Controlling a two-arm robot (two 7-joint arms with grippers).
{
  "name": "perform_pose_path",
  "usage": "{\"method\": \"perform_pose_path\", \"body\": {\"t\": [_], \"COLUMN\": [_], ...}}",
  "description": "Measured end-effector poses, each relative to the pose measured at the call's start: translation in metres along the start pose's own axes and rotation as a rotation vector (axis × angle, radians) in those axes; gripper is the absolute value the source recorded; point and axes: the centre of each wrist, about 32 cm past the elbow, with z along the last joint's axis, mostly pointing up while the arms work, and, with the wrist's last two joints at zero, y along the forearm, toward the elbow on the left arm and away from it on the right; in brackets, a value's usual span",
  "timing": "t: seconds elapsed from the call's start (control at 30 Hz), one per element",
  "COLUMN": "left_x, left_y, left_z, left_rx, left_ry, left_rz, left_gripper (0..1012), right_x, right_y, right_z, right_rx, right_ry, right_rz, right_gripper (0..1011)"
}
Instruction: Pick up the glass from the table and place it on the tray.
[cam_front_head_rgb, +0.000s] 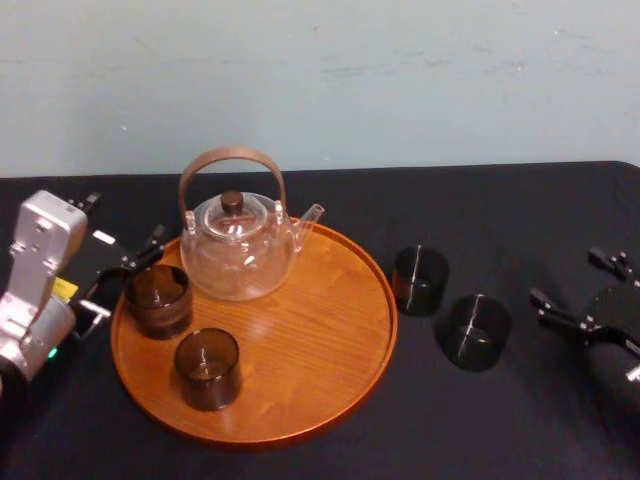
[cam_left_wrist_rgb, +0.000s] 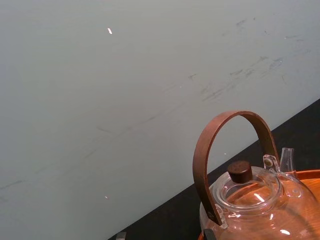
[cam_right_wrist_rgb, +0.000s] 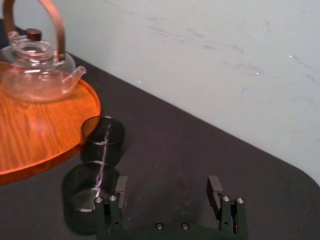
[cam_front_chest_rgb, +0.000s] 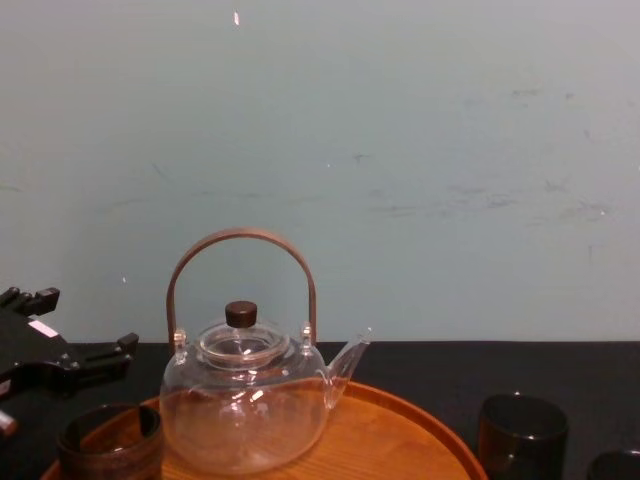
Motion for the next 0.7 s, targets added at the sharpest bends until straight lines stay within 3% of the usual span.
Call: {"method": "perform_pose_path", "body": {"t": [0.33, 0.7], "left_x": [0.0000, 0.0000], "left_y": [0.000, 0.000], "left_z": [0.000, 0.000], "left_rx": [0.000, 0.000], "left_ry": [0.000, 0.000], "left_rz": [0.000, 0.000], "left_gripper": [1001, 1001], "right_x": [-0.0032, -0.0082], "right_y": [-0.015, -0.018], "right_z": [0.000, 0.000], "right_rx": [-0.020, -0.070], "right_ry": [-0.001, -0.004], "right_rz": [0.074, 0.143], "right_gripper": [1002, 1002]}}
